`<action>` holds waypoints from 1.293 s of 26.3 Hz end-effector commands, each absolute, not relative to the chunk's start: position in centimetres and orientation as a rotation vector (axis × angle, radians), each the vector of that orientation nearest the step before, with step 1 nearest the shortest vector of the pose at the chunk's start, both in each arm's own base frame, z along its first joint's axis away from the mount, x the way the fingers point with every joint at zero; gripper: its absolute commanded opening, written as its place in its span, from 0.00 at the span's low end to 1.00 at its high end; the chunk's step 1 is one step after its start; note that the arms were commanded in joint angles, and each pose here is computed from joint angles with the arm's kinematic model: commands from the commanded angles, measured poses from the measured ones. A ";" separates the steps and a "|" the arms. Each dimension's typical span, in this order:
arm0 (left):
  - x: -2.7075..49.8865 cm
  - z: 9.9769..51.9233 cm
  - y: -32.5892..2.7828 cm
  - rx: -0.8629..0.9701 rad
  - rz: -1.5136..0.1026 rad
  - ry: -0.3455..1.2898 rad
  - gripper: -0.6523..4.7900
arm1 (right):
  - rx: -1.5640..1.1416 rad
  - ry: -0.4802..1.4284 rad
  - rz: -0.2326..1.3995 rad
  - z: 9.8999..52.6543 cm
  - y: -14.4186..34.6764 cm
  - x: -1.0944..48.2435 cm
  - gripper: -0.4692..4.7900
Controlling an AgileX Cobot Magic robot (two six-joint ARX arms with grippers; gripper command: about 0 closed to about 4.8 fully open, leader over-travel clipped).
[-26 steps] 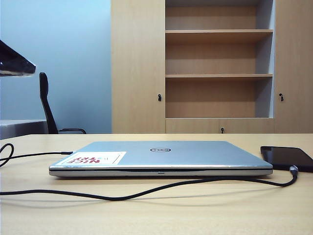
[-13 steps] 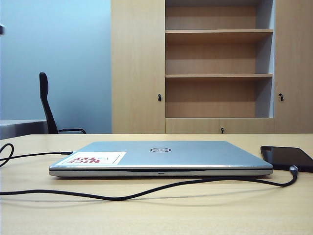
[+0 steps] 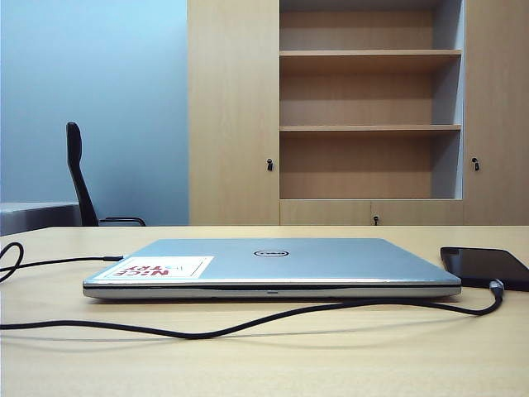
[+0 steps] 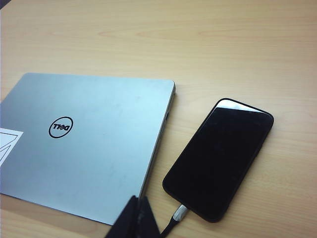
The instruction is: Pick up the charging cable and the phone, plug the charging cable into the charging port on the phone, and finally place them back on the table.
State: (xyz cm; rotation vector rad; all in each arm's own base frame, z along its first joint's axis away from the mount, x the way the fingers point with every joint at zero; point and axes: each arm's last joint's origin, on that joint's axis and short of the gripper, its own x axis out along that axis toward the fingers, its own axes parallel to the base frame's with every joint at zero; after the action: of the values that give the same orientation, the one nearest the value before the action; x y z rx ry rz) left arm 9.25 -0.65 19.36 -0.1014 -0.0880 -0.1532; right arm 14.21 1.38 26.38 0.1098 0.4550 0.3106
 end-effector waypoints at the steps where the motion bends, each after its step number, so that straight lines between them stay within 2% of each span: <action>1: 9.3 18.8 -0.1 -0.098 -0.097 -0.090 0.11 | 0.108 0.433 0.313 26.7 1.4 14.2 0.08; 6: 9.8 16.9 0.2 -0.100 -0.062 -0.048 0.11 | 0.108 0.433 0.313 26.7 1.4 14.2 0.08; 13: 9.8 16.9 0.2 -0.008 -0.060 -0.047 0.11 | 0.108 0.433 0.313 26.7 1.4 14.2 0.08; 34: 9.8 16.9 0.2 -0.007 -0.060 -0.051 0.11 | 0.108 0.433 0.313 26.7 1.4 14.2 0.08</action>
State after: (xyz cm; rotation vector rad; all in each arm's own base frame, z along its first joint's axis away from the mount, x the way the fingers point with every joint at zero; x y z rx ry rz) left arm 9.76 0.23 16.82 -0.0125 -0.0381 -0.0560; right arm 14.21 1.39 26.38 0.1098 0.4551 0.3110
